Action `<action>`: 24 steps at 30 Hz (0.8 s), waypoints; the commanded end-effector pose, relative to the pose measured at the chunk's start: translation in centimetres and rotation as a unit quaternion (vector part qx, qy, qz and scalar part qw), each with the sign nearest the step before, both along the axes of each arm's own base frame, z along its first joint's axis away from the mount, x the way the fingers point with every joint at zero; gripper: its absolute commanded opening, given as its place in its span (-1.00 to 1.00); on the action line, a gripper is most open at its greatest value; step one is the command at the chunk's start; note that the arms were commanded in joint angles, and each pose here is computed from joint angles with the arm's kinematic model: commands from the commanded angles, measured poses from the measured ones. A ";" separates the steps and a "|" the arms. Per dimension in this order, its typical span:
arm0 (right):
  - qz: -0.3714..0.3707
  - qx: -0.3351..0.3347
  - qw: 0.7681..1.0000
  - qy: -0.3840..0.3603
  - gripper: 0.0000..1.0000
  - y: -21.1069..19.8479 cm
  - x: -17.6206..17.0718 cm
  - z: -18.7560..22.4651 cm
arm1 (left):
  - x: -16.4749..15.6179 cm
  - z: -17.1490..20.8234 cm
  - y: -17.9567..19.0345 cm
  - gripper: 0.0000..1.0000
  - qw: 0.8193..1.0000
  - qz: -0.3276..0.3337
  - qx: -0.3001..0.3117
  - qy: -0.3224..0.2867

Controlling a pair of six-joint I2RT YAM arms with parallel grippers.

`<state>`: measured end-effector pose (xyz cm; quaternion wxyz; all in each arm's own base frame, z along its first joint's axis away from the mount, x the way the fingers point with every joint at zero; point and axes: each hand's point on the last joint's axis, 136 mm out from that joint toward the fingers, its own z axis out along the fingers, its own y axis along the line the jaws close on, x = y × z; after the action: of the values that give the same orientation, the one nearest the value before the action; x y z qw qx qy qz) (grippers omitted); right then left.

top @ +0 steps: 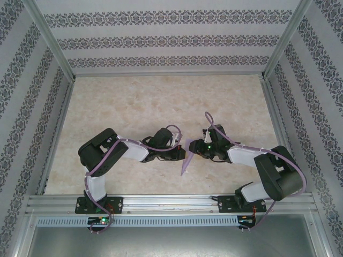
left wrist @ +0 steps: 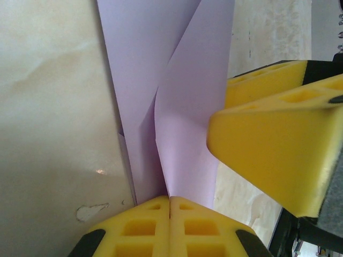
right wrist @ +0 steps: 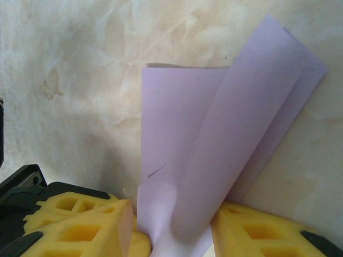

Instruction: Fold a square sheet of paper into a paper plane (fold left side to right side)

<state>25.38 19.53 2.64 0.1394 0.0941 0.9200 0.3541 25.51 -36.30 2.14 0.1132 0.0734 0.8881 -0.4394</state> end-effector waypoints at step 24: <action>-0.015 -0.036 0.999 -0.001 -0.21 -2.0 -1.3 0.7 | 0.2 -7.3 5.0 -0.97 0.989 0.044 0.141 0.022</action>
<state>24.40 18.37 3.21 0.1396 0.1049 0.9264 0.3336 25.49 -36.35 2.09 0.1126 0.0760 0.8878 -0.4398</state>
